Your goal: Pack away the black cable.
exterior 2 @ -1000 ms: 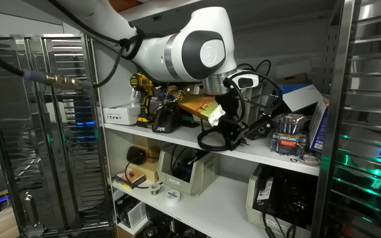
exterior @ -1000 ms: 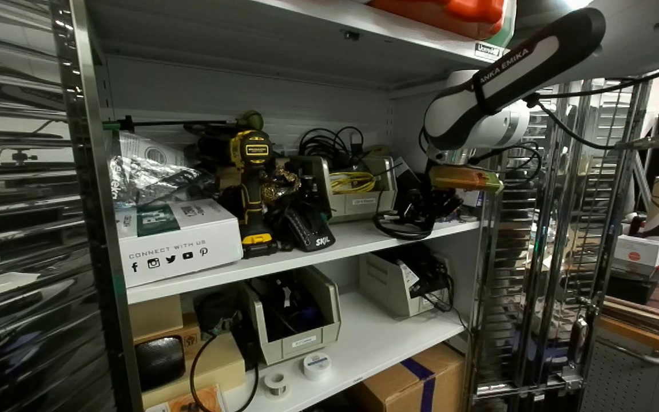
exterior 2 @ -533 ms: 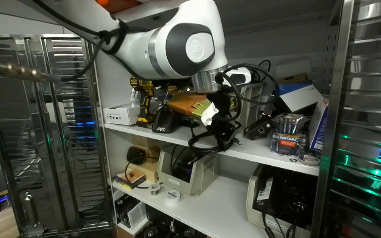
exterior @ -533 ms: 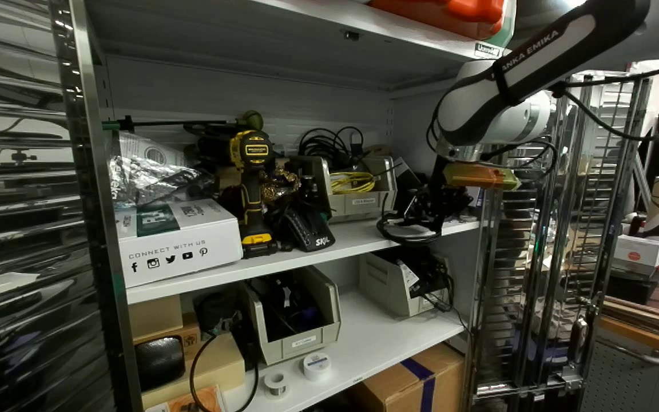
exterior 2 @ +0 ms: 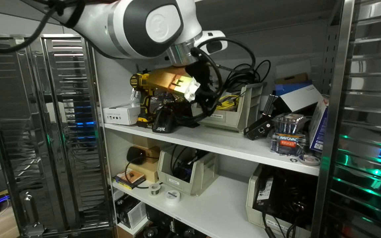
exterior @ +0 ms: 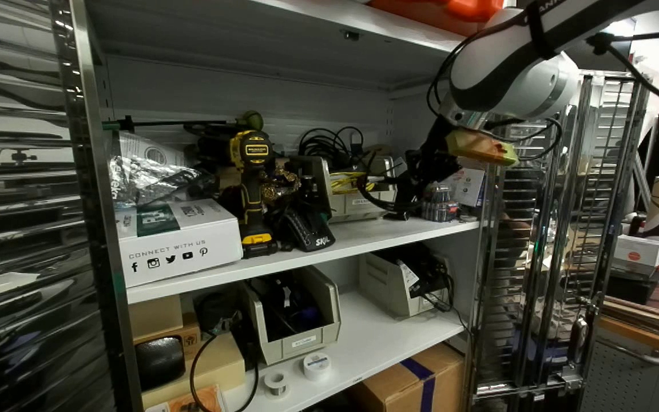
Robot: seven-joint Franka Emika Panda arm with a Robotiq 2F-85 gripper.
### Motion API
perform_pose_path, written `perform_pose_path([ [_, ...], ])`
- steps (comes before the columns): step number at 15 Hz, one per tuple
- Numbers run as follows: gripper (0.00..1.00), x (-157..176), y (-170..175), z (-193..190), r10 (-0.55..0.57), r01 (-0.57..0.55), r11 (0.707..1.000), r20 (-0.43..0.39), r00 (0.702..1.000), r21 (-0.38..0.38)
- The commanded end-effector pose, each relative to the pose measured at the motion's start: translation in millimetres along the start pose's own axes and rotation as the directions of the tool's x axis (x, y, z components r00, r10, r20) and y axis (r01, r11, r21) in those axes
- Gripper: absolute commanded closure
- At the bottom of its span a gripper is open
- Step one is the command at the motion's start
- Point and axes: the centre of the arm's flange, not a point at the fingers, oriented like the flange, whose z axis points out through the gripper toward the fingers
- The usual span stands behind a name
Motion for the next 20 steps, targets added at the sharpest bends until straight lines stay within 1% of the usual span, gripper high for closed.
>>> perform_pose_path([
  [1,0.94,27.8,-22.7,-21.3,-0.025,0.034,0.998,-0.157,0.987,0.058],
  [4,0.94,65.2,-35.7,-17.3,-0.012,0.029,0.998,-0.27,0.963,0.058],
  [6,0.94,94.2,-38.5,-9.2,-0.001,0.019,0.999,-0.341,0.94,0.05],
  [9,0.94,131.9,-39.8,6.9,0.02,0.001,0.999,-0.42,0.907,0.049],
  [11,0.94,149.9,-37.8,24.1,0.021,-0.007,0.999,-0.429,0.903,0.033],
  [12,0.94,156.8,-36.5,35.1,0.016,-0.009,1.0,-0.424,0.905,0.018],
  [15,0.93,169.9,-32.0,63.0,0.001,-0.011,1.0,-0.42,0.908,-0.02],
  [16,0.73,171.9,-30.5,68.8,0.002,-0.014,1.0,-0.419,0.908,-0.027],
  [17,0.63,171.9,-29.0,70.3,0.001,-0.016,0.999,-0.417,0.909,-0.032],
  [19,0.49,168.2,-27.5,62.4,0.017,-0.023,1.0,-0.4,0.916,-0.012],
  [20,0.4,161.9,-25.8,50.6,0.032,-0.03,0.999,-0.37,0.928,0.012],
])
